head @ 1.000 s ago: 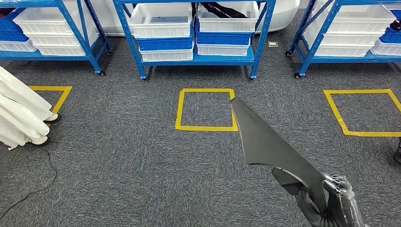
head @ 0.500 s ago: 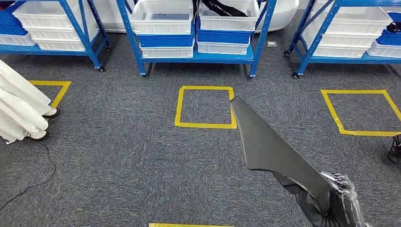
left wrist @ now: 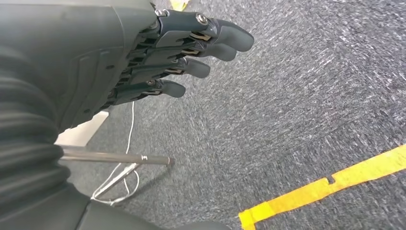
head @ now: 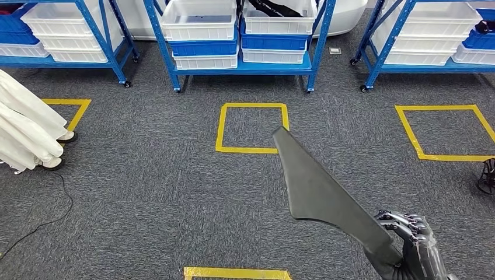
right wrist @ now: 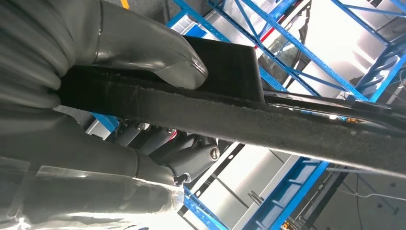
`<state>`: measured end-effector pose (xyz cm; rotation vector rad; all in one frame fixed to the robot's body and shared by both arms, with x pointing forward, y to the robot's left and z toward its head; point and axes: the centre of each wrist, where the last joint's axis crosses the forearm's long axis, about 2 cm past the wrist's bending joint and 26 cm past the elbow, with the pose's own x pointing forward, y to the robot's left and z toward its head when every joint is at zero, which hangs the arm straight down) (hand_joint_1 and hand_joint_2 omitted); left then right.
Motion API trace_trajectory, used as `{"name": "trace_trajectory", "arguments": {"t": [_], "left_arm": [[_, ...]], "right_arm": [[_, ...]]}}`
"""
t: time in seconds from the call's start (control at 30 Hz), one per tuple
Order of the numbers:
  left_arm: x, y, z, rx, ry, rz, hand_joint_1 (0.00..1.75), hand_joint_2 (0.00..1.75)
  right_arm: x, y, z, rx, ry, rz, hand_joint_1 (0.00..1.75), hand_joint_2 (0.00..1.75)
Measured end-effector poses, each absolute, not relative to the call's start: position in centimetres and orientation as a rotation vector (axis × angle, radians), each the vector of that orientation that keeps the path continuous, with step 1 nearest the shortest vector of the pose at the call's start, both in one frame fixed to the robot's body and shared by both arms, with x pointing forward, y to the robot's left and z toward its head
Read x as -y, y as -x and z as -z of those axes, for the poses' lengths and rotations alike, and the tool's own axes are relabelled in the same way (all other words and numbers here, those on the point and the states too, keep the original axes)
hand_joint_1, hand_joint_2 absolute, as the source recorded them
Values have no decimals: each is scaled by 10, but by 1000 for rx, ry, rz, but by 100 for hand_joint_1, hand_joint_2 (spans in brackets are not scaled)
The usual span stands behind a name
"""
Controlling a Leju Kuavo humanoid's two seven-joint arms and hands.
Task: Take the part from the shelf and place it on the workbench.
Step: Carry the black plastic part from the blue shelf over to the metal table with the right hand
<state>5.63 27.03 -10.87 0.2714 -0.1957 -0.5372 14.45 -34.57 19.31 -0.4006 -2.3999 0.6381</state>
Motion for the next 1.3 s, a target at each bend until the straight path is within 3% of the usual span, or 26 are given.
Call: {"name": "trace_trajectory", "arguments": {"t": [1.3], "left_arm": [[-270,-59,109,203,-235,529,0,175]], "right_arm": [[345,-152,-195,2403,383,-684,175,175]]}}
